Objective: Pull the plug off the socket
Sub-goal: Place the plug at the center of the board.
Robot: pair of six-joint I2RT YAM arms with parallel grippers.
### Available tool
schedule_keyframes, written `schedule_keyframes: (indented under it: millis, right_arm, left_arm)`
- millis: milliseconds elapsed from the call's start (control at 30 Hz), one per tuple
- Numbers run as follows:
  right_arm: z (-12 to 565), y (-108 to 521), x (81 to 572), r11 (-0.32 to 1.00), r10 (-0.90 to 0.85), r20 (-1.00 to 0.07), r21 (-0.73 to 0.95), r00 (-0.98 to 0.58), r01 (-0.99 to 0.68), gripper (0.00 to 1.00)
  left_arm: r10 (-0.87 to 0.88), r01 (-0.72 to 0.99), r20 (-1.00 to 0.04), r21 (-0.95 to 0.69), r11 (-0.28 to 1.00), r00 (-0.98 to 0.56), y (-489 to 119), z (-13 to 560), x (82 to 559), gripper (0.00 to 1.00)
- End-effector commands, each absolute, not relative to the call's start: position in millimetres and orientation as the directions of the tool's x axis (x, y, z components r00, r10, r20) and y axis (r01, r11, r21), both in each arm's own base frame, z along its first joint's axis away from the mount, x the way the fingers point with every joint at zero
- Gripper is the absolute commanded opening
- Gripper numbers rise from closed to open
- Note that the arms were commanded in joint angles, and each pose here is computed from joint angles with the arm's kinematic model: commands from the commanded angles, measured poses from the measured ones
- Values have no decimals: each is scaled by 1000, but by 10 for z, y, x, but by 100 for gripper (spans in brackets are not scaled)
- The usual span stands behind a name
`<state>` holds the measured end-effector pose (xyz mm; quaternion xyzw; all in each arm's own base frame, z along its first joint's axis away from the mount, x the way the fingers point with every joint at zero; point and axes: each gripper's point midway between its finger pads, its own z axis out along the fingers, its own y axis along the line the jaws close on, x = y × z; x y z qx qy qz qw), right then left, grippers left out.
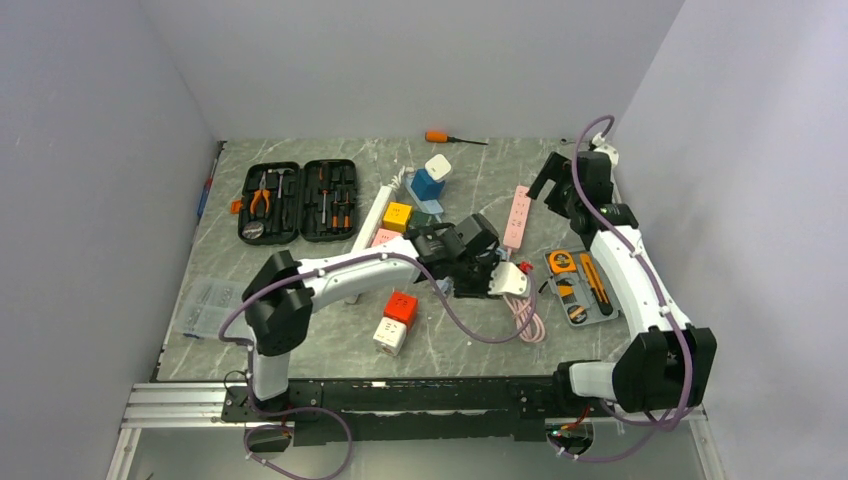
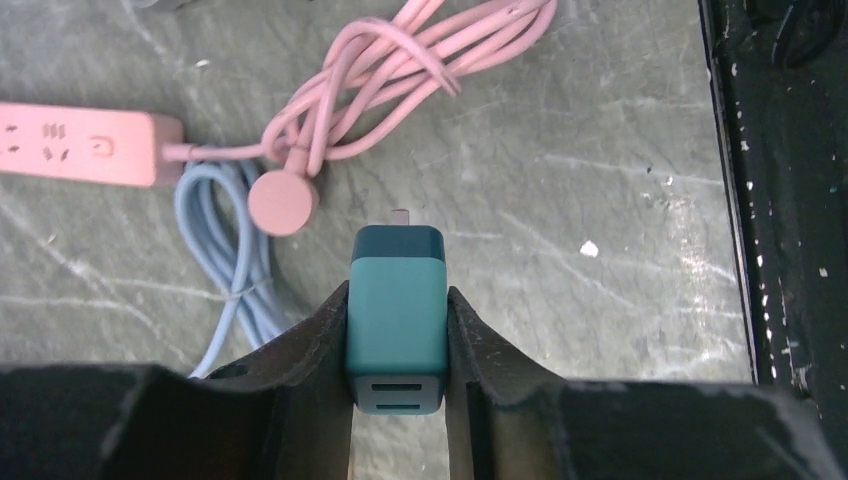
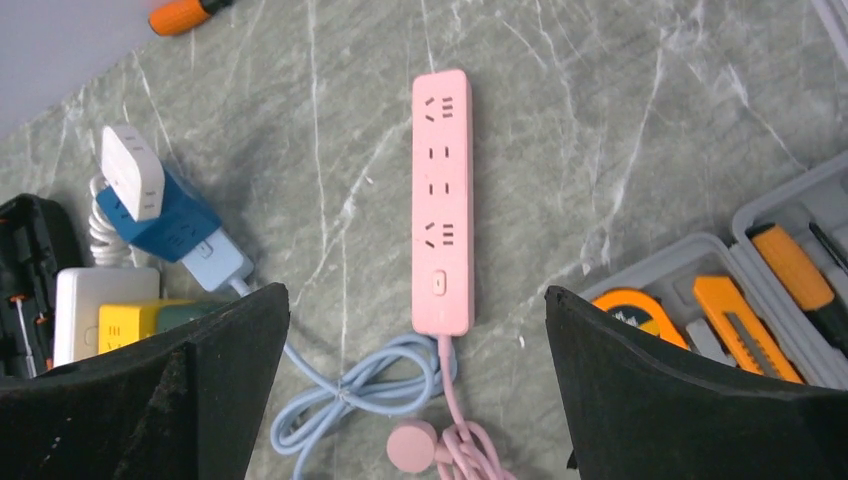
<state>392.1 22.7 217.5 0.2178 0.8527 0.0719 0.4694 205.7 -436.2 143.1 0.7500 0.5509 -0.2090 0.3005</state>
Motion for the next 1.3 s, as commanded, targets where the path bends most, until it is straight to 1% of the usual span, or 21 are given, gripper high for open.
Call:
schedule_keyframes:
  millis: [0, 200, 467, 500, 533, 633, 767, 800, 833, 867, 933, 1000, 1133, 1267]
  right_arm:
    - [2013, 175, 3705, 880, 460, -749, 313, -477, 357, 100]
    - [1998, 97, 3567, 872, 466, -756, 304, -460, 384, 100]
    - [2047, 42, 3457, 862, 476, -769, 314, -426, 397, 100]
    - [2039, 34, 3448, 860, 480, -768, 316, -424, 401, 100]
    - [2028, 36, 3440, 860, 480, -767, 316, -425, 401, 100]
    - [2013, 46, 3425, 857, 487, -764, 326, -423, 399, 100]
    - [2058, 47, 3401, 853, 495, -769, 342, -405, 394, 100]
    - [2072, 48, 3399, 853, 496, -770, 344, -401, 393, 100]
    - [2088, 48, 3399, 852, 497, -771, 347, -398, 391, 100]
    - [2099, 50, 3397, 852, 497, -772, 349, -396, 389, 100]
    - [2115, 55, 3390, 853, 496, -772, 350, -397, 386, 100]
    - [2149, 60, 3383, 855, 495, -775, 354, -393, 379, 100]
    - [2221, 77, 3374, 859, 490, -782, 361, -385, 362, 100]
    - [2205, 185, 3376, 871, 479, -776, 366, -410, 327, 100]
  left_arm:
    - [666, 946, -672, 204, -251, 322, -4642, 1331, 1907, 0]
    - [687, 944, -651, 171, -281, 322, -4814, 970, 1778, 0]
    - [682, 962, -679, 190, -197, 274, -5107, 837, 1955, 0]
    - [682, 963, -681, 185, -194, 268, -5122, 818, 1957, 3]
    - [684, 964, -680, 181, -193, 265, -5130, 787, 1955, 9]
    - [704, 968, -664, 159, -196, 251, -5106, 648, 1942, 40]
    - [721, 969, -648, 129, -211, 243, -5017, 488, 1875, 71]
    - [724, 969, -646, 124, -215, 244, -4997, 478, 1861, 81]
    - [726, 969, -644, 116, -220, 242, -4978, 474, 1836, 94]
    - [727, 969, -643, 111, -221, 240, -4962, 473, 1829, 99]
    - [730, 970, -641, 115, -213, 237, -4937, 538, 1848, 99]
    - [730, 976, -648, 113, -188, 216, -4902, 720, 1905, 99]
    - [698, 990, -703, 79, -117, 138, -4688, 1351, 2064, 99]
    - [663, 995, -742, 75, -65, 99, -4258, 1960, 2127, 99]
